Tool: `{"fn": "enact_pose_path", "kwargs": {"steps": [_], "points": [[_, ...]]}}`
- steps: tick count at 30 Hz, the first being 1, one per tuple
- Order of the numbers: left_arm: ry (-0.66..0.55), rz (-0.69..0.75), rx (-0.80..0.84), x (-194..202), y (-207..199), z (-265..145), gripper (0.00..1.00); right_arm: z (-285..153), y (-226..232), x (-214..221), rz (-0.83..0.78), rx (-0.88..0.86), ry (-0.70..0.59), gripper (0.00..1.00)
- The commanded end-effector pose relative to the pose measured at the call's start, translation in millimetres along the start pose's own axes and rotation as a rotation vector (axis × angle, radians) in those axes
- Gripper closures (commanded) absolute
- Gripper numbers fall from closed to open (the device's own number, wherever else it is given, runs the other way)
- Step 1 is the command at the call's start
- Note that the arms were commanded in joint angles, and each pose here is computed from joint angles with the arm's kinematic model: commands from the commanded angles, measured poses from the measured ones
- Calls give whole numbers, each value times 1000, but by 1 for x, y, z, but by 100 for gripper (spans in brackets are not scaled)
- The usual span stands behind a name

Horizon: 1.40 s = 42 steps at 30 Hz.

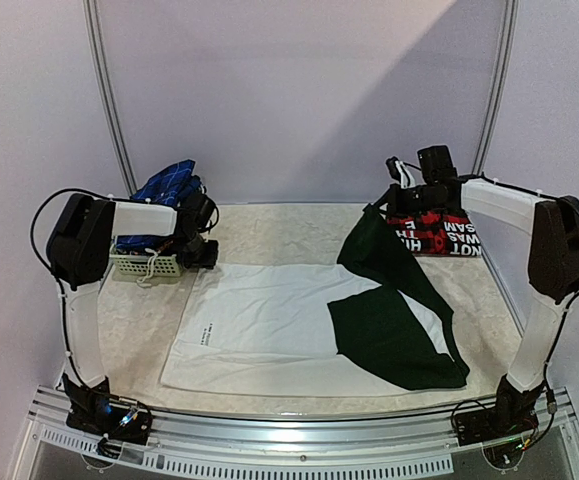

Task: Fold and stack the mixed laundry pile
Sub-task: Pick up the 1/3-folded T-shirt from the center of the board.

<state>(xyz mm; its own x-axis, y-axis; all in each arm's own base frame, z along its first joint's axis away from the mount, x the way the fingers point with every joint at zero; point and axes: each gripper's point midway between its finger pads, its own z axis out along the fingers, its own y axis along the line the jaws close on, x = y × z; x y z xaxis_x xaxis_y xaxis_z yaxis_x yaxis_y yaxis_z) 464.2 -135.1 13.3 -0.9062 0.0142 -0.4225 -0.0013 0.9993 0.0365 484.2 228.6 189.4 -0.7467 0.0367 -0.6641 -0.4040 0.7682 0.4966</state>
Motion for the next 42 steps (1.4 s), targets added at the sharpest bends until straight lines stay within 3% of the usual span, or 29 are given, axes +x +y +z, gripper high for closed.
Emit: {"fn": "enact_pose_path", "kwargs": {"steps": [1,14,16,18,30,42], "points": [[-12,-25,8,-12,7,16,65,-8,15,-2,-32,-16,-20,100],[-21,-31,66,-15,2,21,83,-17,16,10,-41,0,-2,100],[-28,-32,83,-16,-1,18,88,-21,17,11,-45,4,0,100],[-39,-35,105,-17,-4,13,100,-26,19,12,-52,7,-4,100],[-111,-47,227,-20,-22,-28,100,-61,28,21,-109,35,-24,100],[-182,-65,261,-3,-15,-69,100,-101,33,40,-127,76,-73,100]]}}
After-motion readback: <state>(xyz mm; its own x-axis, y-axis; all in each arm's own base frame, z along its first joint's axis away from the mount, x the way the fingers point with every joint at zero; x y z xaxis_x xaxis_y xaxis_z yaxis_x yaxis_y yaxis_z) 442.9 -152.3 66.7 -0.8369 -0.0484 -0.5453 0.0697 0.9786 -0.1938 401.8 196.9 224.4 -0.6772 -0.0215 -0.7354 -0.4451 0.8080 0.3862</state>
